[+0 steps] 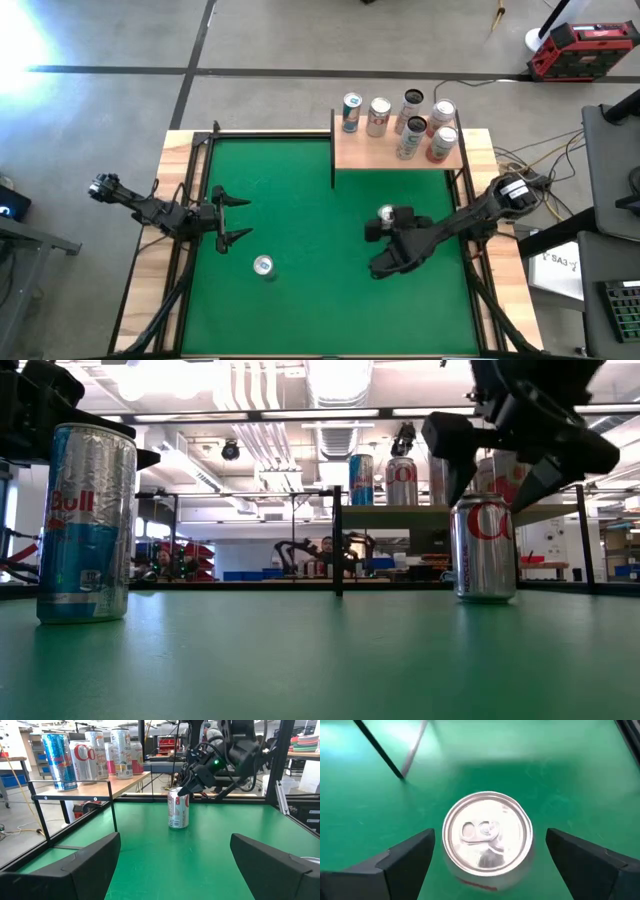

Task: Place canned beverage on shelf
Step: Put the red-silver soda can on the shelf aligned with the other red-silver soda can

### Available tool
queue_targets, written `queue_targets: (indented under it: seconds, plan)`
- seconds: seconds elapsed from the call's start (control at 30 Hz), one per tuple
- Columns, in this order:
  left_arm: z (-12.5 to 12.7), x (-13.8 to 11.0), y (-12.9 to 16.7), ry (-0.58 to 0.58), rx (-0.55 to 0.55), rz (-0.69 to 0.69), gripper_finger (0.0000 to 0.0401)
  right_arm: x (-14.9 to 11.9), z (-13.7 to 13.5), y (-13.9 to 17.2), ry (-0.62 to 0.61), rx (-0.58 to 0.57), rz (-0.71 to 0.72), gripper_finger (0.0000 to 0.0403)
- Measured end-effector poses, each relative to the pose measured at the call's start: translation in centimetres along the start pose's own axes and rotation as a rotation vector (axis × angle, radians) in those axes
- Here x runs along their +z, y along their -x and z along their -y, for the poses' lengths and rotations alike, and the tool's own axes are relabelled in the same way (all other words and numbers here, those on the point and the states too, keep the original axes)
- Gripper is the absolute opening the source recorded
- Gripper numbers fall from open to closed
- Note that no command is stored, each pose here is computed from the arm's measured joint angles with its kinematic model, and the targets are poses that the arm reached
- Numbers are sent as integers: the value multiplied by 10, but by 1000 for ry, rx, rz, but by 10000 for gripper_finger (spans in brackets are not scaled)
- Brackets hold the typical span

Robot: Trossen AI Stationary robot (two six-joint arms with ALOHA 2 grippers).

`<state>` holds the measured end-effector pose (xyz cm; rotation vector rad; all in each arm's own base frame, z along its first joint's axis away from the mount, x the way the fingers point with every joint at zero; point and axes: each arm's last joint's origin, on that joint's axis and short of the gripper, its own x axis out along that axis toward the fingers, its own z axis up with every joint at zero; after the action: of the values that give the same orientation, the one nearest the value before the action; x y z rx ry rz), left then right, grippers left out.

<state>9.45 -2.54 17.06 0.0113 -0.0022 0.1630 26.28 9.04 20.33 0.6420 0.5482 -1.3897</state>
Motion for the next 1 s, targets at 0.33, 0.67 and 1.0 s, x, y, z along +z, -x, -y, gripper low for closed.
queue_targets:
  seconds: [0.33,0.67,1.0]
  plan:
    - [0,0,0,0,0,0,361,-25,16,-19,40,95,97,373]
    - [0,0,0,0,0,0,361,-30,17,-26,80,129,123,373]
    - [0,0,0,0,0,0,361,-29,15,-27,93,136,134,322]
